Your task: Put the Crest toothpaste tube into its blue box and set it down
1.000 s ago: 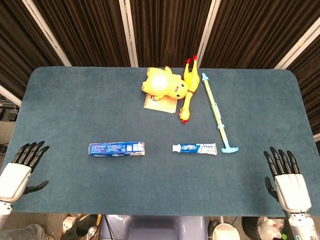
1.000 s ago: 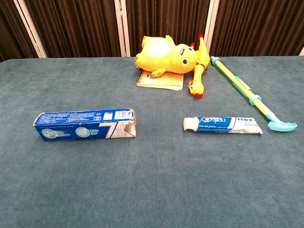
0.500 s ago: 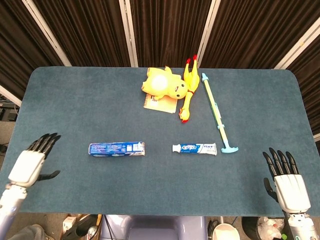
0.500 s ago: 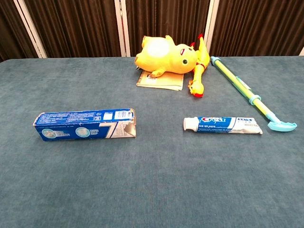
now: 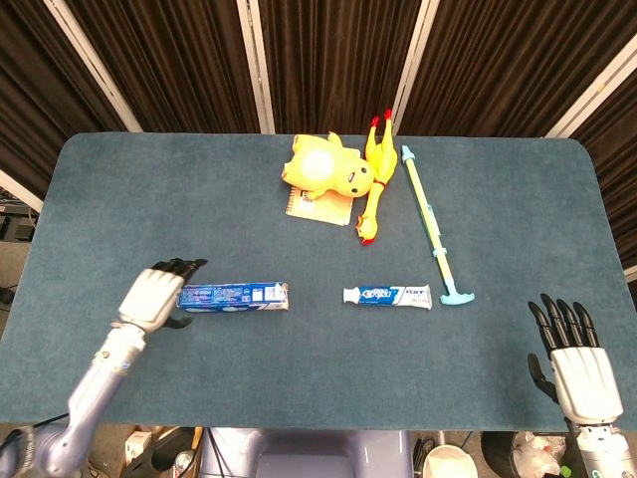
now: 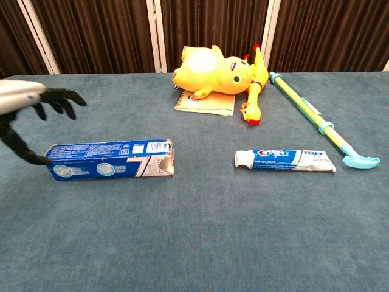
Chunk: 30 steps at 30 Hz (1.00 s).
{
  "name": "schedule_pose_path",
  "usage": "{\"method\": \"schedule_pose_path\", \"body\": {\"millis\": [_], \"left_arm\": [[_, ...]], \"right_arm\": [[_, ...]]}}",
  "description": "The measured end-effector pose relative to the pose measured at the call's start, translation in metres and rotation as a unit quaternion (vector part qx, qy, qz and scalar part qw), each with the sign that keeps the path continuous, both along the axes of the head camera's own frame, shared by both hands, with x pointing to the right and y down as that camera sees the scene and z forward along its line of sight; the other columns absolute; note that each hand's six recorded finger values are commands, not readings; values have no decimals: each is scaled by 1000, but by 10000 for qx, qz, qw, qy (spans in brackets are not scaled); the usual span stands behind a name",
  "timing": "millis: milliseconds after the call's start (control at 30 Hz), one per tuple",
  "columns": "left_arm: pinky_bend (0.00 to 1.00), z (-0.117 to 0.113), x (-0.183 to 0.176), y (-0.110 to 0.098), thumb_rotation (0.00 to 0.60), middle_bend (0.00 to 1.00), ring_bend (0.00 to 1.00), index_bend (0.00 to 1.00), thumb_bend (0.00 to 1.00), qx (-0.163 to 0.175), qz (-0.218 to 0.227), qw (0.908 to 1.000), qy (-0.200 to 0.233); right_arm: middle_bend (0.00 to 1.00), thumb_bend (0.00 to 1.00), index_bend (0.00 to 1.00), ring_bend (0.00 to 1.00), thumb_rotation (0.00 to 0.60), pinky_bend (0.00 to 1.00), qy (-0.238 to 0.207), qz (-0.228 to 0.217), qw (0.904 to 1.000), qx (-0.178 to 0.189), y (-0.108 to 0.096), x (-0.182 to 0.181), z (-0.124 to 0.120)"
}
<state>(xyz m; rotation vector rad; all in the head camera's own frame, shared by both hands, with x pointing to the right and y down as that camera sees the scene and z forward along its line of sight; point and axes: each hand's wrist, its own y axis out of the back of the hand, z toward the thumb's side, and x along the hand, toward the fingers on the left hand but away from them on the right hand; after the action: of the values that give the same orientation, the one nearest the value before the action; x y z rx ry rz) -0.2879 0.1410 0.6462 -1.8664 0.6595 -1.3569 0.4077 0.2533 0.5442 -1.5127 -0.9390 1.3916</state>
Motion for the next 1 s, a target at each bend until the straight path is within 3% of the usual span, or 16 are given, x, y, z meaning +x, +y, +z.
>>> {"method": "schedule_pose_path", "body": {"millis": [200, 433, 700, 1000], "left_arm": [[298, 21, 32, 1, 600, 254, 228, 197, 181, -198, 79, 9997, -149], [392, 39, 58, 4, 600, 348, 327, 257, 254, -254, 143, 9992, -290], [445, 49, 65, 12, 600, 414, 399, 299, 272, -306, 151, 9987, -390], [529, 49, 62, 15, 600, 516, 494, 380, 372, -301, 106, 9988, -365]], "right_arm": [[0, 463, 0, 0, 600, 0, -52, 56, 10000, 11, 0, 1, -2], [0, 463, 0, 0, 600, 0, -73, 79, 9999, 10, 0, 1, -3], [0, 463, 0, 0, 600, 0, -74, 117, 9999, 26, 0, 3, -5], [0, 463, 0, 0, 600, 0, -77, 111, 9999, 24, 1, 2, -6]]}}
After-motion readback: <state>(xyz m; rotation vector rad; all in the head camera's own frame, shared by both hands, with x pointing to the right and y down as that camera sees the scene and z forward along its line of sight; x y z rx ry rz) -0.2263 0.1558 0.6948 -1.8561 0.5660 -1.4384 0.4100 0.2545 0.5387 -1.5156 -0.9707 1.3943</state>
